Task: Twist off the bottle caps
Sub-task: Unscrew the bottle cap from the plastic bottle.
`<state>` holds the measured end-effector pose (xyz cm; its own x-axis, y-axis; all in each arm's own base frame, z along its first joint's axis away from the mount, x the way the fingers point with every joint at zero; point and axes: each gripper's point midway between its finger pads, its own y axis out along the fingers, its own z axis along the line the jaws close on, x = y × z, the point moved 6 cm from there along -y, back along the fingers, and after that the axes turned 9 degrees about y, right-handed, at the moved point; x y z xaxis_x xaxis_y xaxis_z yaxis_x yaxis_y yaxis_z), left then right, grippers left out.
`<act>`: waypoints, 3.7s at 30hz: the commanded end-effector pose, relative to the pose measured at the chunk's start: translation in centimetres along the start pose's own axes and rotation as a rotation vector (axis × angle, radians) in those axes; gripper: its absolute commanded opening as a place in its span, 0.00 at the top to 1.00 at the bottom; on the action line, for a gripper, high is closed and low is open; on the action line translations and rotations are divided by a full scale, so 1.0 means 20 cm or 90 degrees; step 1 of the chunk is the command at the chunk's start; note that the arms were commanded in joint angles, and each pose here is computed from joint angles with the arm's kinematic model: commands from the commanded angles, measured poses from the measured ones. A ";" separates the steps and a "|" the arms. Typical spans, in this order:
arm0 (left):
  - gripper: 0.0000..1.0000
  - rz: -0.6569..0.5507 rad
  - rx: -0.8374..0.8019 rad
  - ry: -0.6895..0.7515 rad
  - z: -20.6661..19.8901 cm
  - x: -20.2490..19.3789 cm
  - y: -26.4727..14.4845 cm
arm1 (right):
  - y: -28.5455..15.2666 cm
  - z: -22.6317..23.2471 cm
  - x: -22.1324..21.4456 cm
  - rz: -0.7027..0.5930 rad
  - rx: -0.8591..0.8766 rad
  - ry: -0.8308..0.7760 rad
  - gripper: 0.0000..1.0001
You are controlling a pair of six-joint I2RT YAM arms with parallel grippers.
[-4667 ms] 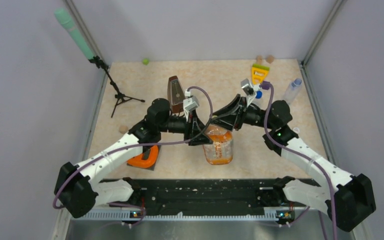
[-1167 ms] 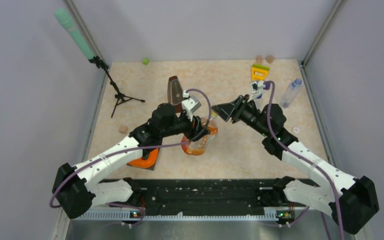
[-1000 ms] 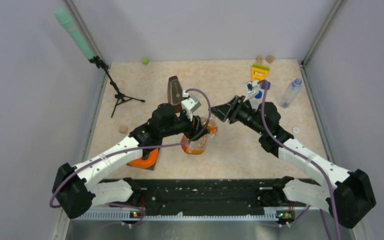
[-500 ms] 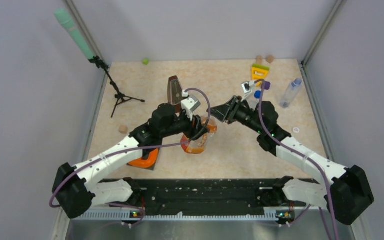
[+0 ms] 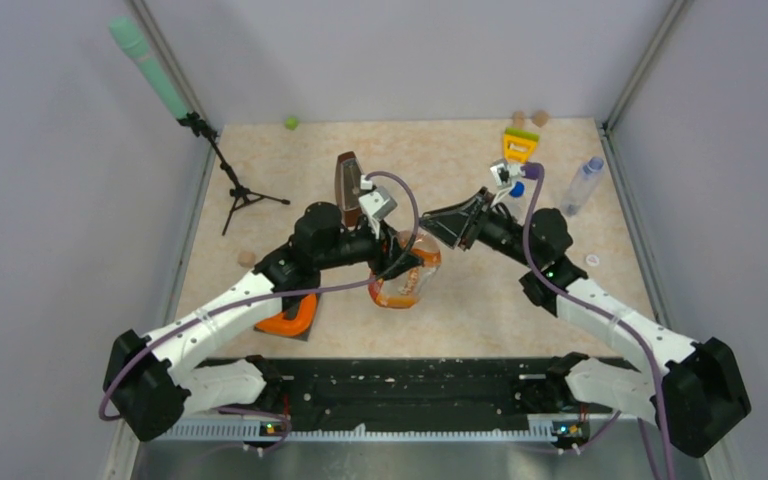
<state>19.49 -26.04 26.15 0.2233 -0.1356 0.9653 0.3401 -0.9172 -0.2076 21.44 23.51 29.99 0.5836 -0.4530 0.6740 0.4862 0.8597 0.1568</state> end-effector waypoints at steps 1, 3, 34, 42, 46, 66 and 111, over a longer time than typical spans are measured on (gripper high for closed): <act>1.00 -0.058 -0.172 0.036 -0.17 0.12 0.00 | -0.05 0.22 -0.04 0.069 0.185 -0.066 1.00; 1.00 -0.061 -0.186 0.036 -0.18 0.13 -0.01 | -0.07 0.25 -0.04 0.078 0.208 -0.082 1.00; 1.00 -0.019 0.214 0.115 -0.01 0.05 0.01 | -0.02 0.04 0.07 -0.069 -0.058 0.017 0.48; 1.00 -0.008 0.240 0.116 0.00 0.04 0.01 | -0.01 0.04 0.06 -0.070 -0.056 0.015 0.71; 1.00 -0.011 0.239 0.113 0.00 0.05 0.01 | -0.01 0.05 0.05 -0.064 -0.045 0.011 0.88; 1.00 -0.004 0.028 0.069 -0.09 0.10 0.02 | -0.04 0.17 -0.01 0.009 0.097 -0.048 1.00; 1.00 0.028 0.315 0.174 -0.04 0.10 0.05 | -0.03 0.03 0.05 -0.120 -0.028 0.049 0.54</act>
<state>19.01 -27.64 25.90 0.0926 -0.3357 0.9374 0.6502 -0.6926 -0.3123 21.38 22.06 29.02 0.5293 -0.5978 0.6020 0.6438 0.7452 0.1739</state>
